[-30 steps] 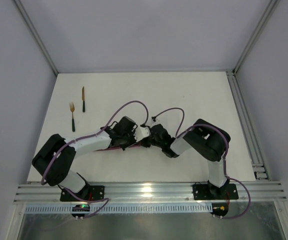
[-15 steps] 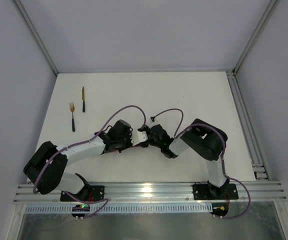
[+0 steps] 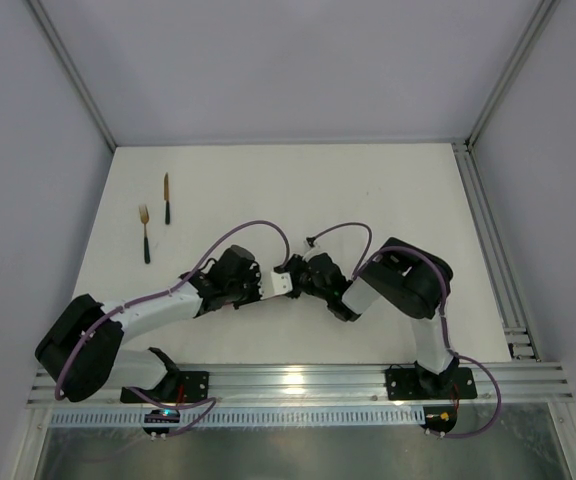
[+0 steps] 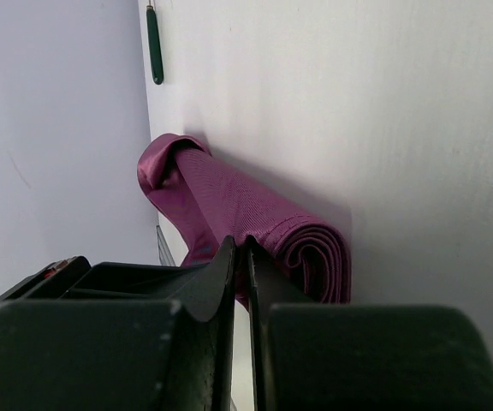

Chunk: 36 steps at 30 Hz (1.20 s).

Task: Fold the napkin into a case and place the utensils inside
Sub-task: Stuff the top corner of the smaller-rectangle-folded napkin into the folded napkin.

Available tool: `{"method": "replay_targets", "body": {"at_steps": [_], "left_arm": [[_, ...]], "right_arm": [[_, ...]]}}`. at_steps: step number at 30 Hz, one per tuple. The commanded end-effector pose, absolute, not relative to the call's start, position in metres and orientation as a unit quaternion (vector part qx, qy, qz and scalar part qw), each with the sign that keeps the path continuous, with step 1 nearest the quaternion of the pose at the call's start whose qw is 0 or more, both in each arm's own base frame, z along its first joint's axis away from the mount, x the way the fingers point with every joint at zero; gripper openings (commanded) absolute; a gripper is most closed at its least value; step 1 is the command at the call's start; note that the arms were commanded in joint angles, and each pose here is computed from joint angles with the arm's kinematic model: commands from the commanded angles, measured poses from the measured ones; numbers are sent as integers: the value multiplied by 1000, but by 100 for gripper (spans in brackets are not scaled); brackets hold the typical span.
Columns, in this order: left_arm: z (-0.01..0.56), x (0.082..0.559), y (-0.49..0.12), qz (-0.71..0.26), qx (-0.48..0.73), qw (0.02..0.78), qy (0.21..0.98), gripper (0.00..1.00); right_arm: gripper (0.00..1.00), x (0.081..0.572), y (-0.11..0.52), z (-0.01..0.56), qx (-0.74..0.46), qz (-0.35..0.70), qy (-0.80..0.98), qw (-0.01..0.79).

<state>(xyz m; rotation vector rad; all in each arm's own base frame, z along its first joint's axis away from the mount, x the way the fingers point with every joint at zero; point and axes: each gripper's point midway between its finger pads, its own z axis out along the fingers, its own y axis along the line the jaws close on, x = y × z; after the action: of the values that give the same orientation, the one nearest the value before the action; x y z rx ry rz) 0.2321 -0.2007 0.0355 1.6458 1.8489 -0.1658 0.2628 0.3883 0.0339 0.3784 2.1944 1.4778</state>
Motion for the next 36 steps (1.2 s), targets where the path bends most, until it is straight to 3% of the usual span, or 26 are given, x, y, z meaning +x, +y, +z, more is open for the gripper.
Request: {"method": "replay_targets", "body": {"at_steps": [1, 3, 7, 9, 17, 36], "left_arm": [[28, 214, -200, -87, 649, 303, 693, 0], [27, 216, -199, -81, 651, 302, 692, 0], [31, 220, -200, -76, 649, 311, 690, 0], [34, 223, -203, -76, 647, 317, 690, 0], [39, 232, -206, -68, 636, 336, 691, 0], [43, 240, -208, -59, 624, 352, 695, 2]], "right_arm": [[4, 300, 361, 42, 178, 509, 786, 302], [6, 301, 361, 46, 166, 503, 790, 307], [29, 297, 361, 44, 140, 481, 811, 301], [34, 292, 361, 51, 122, 484, 812, 302], [40, 269, 349, 63, 95, 476, 828, 281], [41, 249, 399, 59, 106, 544, 812, 184]]}}
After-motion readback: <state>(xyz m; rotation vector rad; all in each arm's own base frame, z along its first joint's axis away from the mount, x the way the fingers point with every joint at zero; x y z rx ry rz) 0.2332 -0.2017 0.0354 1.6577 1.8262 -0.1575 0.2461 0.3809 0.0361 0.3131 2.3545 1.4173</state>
